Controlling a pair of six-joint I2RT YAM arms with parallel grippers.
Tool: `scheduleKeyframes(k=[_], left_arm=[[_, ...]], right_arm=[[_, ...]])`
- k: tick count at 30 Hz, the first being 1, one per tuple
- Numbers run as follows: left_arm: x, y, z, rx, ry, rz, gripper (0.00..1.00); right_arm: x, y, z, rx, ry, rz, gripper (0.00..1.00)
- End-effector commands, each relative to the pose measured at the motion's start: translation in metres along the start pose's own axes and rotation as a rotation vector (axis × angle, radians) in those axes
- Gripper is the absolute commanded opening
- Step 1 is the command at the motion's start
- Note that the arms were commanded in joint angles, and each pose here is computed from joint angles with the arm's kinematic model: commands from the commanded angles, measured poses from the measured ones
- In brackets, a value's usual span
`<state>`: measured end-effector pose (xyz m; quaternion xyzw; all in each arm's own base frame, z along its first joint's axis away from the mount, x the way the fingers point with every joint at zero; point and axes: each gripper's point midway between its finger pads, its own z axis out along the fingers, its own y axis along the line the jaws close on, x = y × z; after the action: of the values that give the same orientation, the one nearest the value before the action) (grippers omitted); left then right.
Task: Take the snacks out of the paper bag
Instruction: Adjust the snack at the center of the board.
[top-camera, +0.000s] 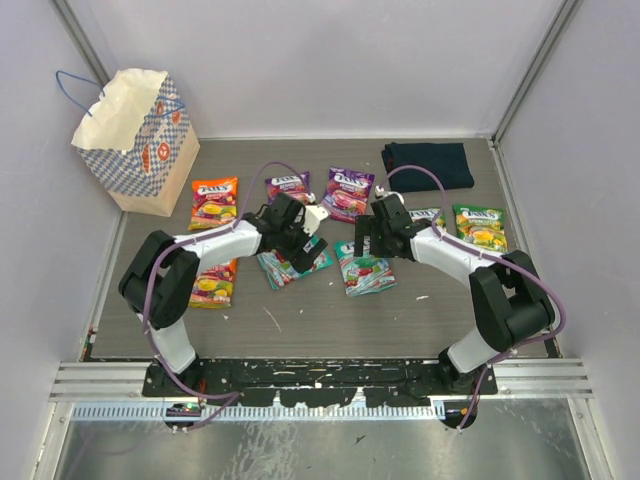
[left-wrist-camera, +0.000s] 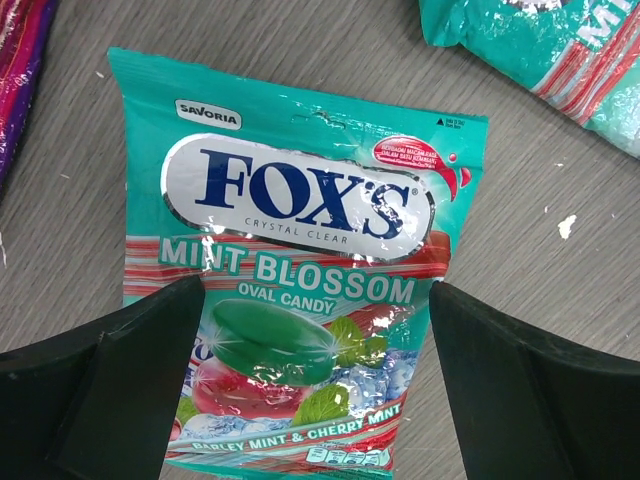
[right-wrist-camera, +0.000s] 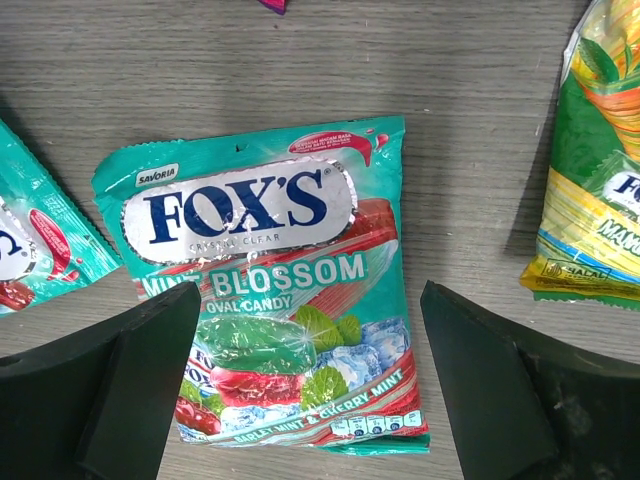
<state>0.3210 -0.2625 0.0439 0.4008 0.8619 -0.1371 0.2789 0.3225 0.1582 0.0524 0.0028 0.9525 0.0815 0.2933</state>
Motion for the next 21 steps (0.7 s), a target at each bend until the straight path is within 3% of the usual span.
scheduleKeyframes(k=[1, 14, 21], left_arm=[[0.007, -0.008, -0.001, 0.042, 0.057, -0.007, 0.96], [0.035, 0.002, -0.018, -0.155, 0.093, -0.365, 0.89], [0.054, 0.011, -0.021, -0.341, 0.105, -0.620, 0.88]], right_arm=[[-0.013, 0.011, -0.001, -0.038, -0.039, 0.015, 0.98], [-0.018, 0.008, -0.016, -0.027, -0.067, 0.060, 0.99], [-0.016, 0.007, -0.017, -0.017, -0.059, 0.086, 0.99]])
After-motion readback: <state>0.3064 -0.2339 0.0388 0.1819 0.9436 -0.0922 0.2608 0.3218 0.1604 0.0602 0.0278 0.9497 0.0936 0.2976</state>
